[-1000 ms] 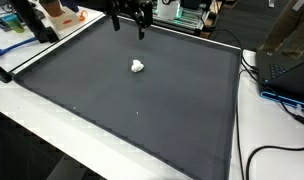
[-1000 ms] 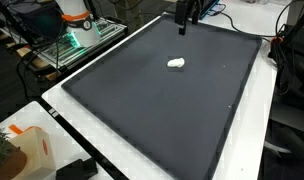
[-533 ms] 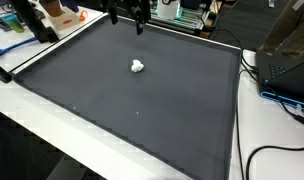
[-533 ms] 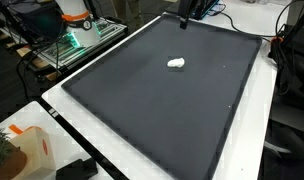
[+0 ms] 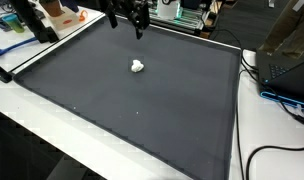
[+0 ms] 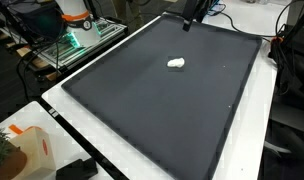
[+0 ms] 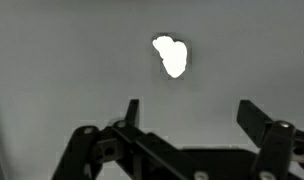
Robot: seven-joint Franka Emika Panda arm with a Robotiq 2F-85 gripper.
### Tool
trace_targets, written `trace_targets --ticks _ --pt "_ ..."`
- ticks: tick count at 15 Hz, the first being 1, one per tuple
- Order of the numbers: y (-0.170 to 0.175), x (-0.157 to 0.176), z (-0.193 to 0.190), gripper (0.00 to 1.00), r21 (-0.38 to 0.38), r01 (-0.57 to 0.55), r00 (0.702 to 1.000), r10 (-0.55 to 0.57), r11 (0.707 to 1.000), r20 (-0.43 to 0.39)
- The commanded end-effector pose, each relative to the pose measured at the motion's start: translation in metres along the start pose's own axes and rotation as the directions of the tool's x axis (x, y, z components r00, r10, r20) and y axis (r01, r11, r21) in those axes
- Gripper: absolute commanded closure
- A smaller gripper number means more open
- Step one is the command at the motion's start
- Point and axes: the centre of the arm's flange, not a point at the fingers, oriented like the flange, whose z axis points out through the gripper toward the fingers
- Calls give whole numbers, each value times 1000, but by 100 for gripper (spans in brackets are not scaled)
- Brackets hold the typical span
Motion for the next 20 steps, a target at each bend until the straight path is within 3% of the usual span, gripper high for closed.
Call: trace_targets --ticks 1,4,5,10,20 --pt "-2 21 9 0 -21 -20 999 21 1000 36" --pt "-3 37 20 0 -7 -14 997 14 1000 72" --pt "1 17 15 0 -7 -9 999 9 1000 35" --pt "0 34 25 0 -5 -14 999 14 1000 46" --pt "6 65 40 0 -10 4 988 -2 1000 152"
